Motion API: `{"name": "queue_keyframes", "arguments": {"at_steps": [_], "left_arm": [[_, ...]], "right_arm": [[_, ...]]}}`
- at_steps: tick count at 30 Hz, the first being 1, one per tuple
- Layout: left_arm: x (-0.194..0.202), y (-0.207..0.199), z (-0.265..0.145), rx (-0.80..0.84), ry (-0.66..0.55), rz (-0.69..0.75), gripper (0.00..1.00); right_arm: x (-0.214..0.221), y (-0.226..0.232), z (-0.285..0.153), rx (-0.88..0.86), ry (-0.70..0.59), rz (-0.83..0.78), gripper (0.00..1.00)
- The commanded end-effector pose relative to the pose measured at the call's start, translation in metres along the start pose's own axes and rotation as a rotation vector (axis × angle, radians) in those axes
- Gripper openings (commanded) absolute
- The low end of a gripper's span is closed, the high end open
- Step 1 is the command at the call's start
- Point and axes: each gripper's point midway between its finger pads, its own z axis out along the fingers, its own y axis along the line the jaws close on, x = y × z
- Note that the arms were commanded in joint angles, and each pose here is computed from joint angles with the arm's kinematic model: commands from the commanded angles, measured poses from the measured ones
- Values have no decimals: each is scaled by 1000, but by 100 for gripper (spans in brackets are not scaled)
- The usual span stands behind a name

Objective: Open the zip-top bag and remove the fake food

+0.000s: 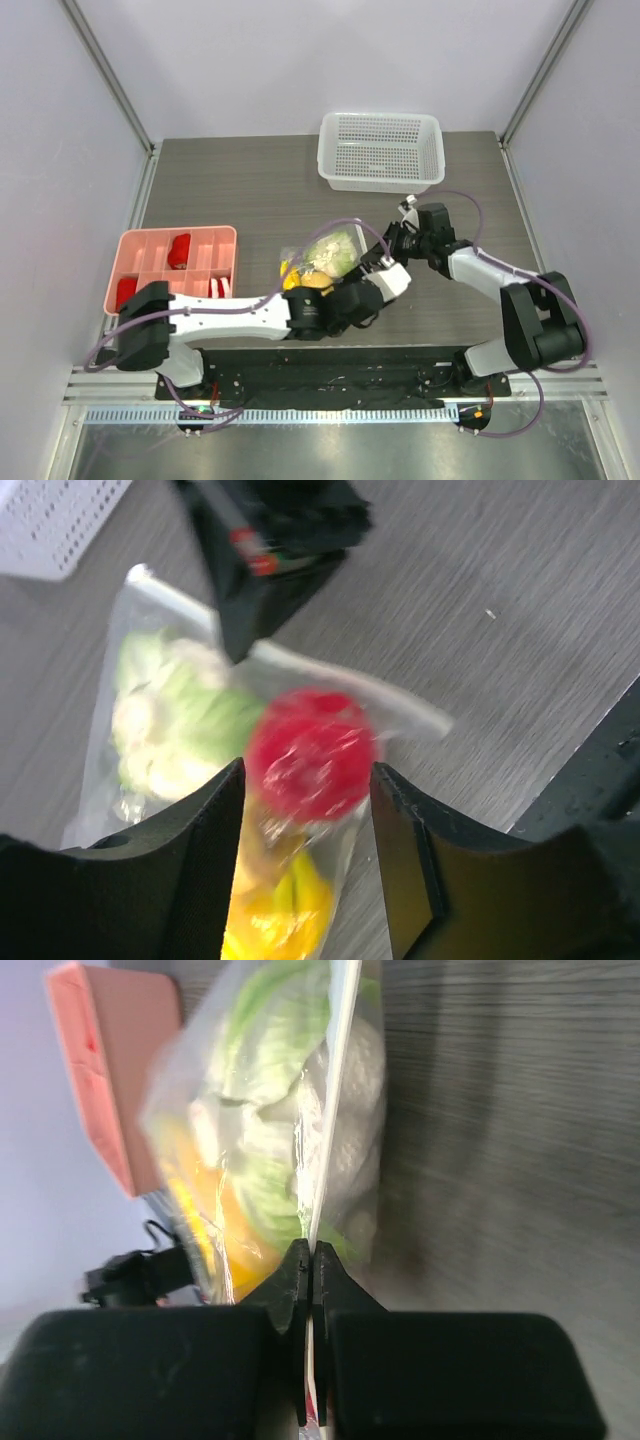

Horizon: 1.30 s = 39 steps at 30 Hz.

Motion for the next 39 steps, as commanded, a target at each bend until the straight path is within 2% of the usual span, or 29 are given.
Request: {"name": "queue_keyframes", "arguments": {"at_steps": [1,6,9,14,16,18,20,22,24,25,27,28,29,30,31,32,34,35,37,38,39], "left_arm": [[-24,-10,4,-145,-63,188,57],[-52,-27,-5,-133,-244,118,61],[-59,-16,-9,-190,-289,60,66],[-59,-5,-6,-303,-282,23,65],[-55,0,-2,-359,-272,28,60],[-53,3,0,-390,-268,37,48],[-53,9,-2,-435,-269,28,44],[-53,14,-4,-457,-268,37,35],[-56,19,-7,-476,-275,24,19],[-57,22,-9,-485,-274,20,15],[-56,27,-11,-489,-262,20,0],[-59,30,-16,-481,-270,-4,0],[-58,30,-17,-455,-263,1,0],[-54,33,-16,-442,-254,-1,0],[-60,37,-26,-405,-277,-73,0],[-51,34,-24,-346,-250,-64,0],[-48,46,-28,-288,-250,-165,0],[-51,46,-36,-198,-264,-201,0],[-39,62,-40,-167,-223,-238,0],[-45,57,-51,-65,-239,-259,0],[-39,60,-56,-44,-221,-251,0]], "right_arm": [[-23,78,-32,-128,-114,59,1],[-33,94,-55,-76,-192,243,1],[-39,98,-61,-64,-245,287,1],[-44,107,-72,-83,-340,409,1],[-44,110,-73,-84,-365,443,1],[-46,115,-75,-85,-393,446,1],[-45,120,-77,-89,-394,461,1],[-45,125,-80,-99,-409,469,1],[-42,132,-83,-112,-424,457,1],[-42,131,-83,-107,-426,455,1],[-40,129,-84,-101,-431,441,3],[-40,126,-82,-89,-432,428,7],[-40,128,-83,-87,-430,375,18],[-38,128,-80,-82,-409,331,25],[-42,135,-82,-91,-414,276,37],[-43,137,-84,-91,-417,221,43],[-50,135,-89,-69,-435,61,56],[-53,131,-93,-50,-443,15,65],[-57,120,-104,-3,-458,-124,75],[-58,115,-109,21,-459,-162,75],[-59,108,-114,57,-460,-260,78]]}}
